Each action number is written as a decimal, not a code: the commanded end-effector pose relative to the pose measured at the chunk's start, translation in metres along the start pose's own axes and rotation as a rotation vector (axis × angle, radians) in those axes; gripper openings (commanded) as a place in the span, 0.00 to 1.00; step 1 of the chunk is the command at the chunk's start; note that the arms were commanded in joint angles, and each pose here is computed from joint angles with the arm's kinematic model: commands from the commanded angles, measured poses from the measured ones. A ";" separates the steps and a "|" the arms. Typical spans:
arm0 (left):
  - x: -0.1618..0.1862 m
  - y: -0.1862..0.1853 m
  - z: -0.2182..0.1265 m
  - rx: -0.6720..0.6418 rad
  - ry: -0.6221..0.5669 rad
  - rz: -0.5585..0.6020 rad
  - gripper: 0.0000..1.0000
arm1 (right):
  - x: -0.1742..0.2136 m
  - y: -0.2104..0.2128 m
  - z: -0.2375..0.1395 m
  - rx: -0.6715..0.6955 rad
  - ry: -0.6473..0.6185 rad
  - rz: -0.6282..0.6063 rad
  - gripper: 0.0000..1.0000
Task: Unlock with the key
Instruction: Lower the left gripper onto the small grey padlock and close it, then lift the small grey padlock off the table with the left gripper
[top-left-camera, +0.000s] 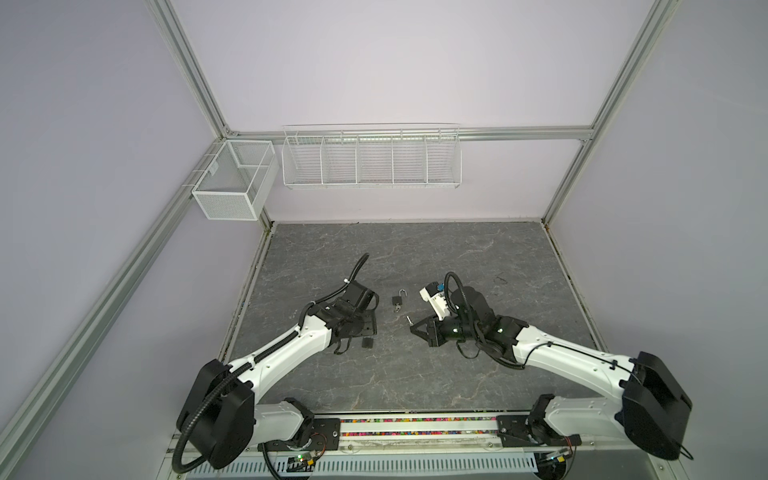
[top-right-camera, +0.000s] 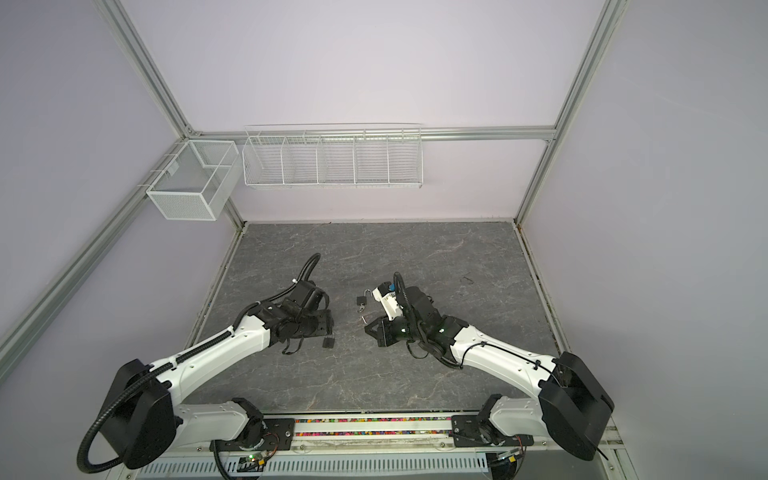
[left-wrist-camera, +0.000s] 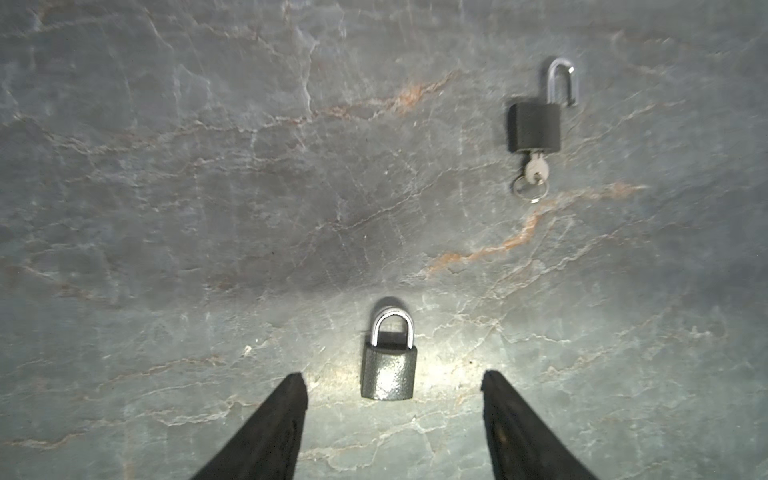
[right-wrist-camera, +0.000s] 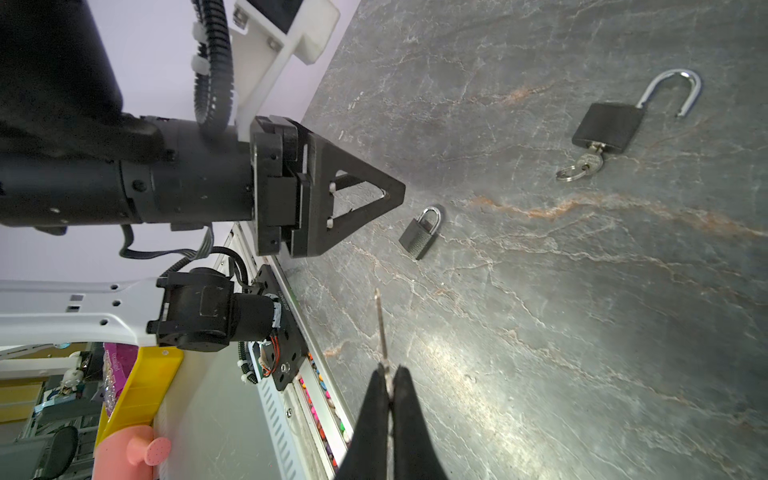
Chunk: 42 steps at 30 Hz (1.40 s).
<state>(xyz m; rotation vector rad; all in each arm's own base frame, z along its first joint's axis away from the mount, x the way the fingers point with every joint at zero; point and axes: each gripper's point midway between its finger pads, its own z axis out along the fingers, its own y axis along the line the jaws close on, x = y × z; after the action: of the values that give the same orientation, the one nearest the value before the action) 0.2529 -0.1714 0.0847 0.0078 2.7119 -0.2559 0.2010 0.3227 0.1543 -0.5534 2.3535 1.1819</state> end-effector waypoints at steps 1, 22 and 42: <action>0.010 -0.005 0.011 0.012 0.058 0.027 0.67 | 0.008 -0.004 0.005 0.000 0.005 0.015 0.06; 0.044 -0.007 0.057 -0.122 0.227 0.122 0.59 | 0.012 -0.012 0.007 0.039 0.031 -0.001 0.06; 0.054 0.002 0.051 -0.186 0.210 0.098 0.47 | 0.014 -0.017 0.019 0.043 0.057 0.018 0.06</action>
<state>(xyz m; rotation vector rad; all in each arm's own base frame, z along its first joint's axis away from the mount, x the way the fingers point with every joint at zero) 0.2237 -0.1843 0.0189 0.1231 2.9148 -0.0334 0.2016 0.3217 0.1212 -0.5511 2.4470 1.1232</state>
